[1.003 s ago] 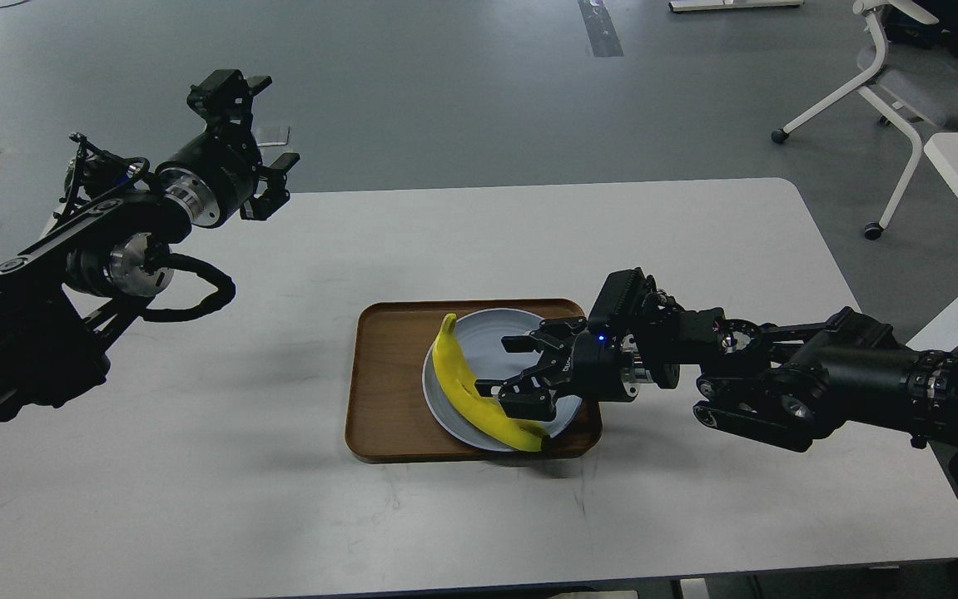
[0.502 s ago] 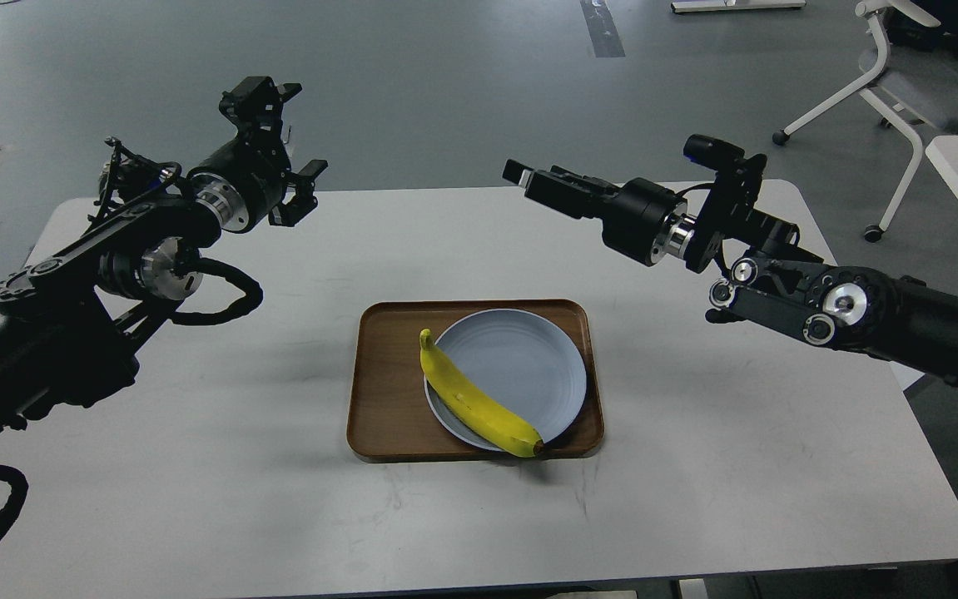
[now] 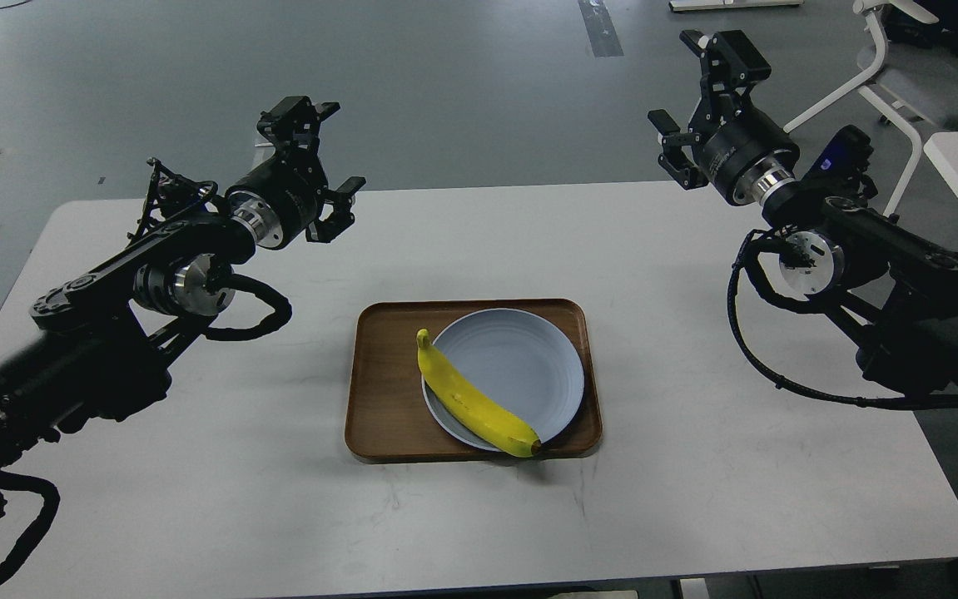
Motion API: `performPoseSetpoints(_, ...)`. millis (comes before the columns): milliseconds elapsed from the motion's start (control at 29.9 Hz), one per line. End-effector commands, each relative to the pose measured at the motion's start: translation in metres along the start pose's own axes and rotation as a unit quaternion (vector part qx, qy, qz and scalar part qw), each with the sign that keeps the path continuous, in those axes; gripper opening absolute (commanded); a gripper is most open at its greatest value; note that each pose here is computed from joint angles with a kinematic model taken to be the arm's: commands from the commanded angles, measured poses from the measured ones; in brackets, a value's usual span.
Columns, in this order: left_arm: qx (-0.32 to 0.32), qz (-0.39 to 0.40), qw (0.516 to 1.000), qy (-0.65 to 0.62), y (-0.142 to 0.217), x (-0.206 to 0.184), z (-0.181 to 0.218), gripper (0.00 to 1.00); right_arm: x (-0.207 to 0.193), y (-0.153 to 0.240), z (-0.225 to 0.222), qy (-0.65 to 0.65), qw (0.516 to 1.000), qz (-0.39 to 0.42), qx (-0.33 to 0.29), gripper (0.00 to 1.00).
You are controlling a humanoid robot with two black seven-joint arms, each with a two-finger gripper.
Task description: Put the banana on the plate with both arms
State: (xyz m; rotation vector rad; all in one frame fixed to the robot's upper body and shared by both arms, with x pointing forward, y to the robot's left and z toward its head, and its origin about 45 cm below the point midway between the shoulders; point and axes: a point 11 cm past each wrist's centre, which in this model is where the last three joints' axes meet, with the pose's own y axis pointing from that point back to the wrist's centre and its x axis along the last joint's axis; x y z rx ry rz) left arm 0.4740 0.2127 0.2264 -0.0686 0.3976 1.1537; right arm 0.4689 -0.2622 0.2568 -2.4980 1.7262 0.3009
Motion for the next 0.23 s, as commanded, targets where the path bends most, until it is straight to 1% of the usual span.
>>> performPoseSetpoints(0,0.001,-0.002,1.000,0.003,0.005,0.006,-0.003,0.98,0.001,0.009,0.001,-0.016,0.999,-0.049,-0.010,1.00)
performPoseSetpoints(201,0.003,-0.006,1.000,0.007,0.007,0.009,-0.006,0.98,0.009,0.010,-0.009,-0.006,0.999,-0.046,-0.004,1.00)
